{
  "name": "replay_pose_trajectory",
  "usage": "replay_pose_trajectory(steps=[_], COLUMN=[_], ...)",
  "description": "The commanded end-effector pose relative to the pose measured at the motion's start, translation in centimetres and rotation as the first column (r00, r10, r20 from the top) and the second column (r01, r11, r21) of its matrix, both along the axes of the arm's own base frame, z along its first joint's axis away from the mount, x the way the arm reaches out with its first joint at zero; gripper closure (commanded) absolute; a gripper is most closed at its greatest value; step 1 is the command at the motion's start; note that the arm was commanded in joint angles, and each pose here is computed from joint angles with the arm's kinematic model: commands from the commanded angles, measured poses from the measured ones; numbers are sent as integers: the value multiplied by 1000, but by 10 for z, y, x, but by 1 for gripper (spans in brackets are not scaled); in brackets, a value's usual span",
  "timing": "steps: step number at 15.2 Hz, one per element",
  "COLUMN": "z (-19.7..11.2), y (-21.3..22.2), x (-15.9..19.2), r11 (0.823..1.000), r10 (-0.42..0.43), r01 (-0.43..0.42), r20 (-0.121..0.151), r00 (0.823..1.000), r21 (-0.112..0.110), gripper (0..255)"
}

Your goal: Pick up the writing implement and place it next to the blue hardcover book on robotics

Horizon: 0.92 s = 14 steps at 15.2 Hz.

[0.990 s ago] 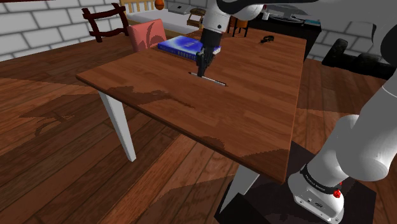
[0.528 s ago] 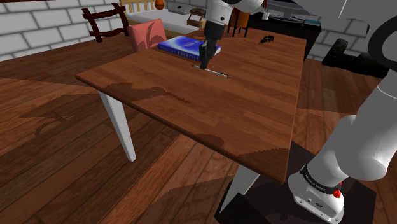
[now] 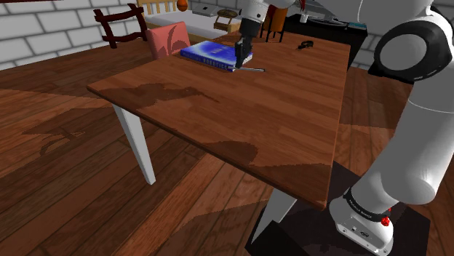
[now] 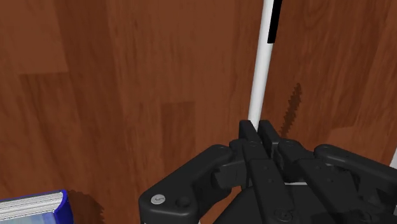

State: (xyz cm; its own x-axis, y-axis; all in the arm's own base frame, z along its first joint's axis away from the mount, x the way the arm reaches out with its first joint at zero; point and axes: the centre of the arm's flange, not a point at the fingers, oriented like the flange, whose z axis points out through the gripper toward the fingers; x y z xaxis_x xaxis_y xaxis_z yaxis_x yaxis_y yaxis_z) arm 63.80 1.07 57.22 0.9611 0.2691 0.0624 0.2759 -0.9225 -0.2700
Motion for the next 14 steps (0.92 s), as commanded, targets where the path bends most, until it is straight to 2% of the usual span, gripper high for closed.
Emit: replay_pose_trajectory(steps=[1, 7, 14], z=[0, 0, -37], y=[-22, -90, -90], x=[13, 55, 55], r11=[1000, 1000, 1000], r10=[1, 1, 1], r01=[-1, -1, -1], r20=[0, 0, 0], r00=[1000, 1000, 1000], r21=[0, 0, 0], gripper=[255, 255, 255])
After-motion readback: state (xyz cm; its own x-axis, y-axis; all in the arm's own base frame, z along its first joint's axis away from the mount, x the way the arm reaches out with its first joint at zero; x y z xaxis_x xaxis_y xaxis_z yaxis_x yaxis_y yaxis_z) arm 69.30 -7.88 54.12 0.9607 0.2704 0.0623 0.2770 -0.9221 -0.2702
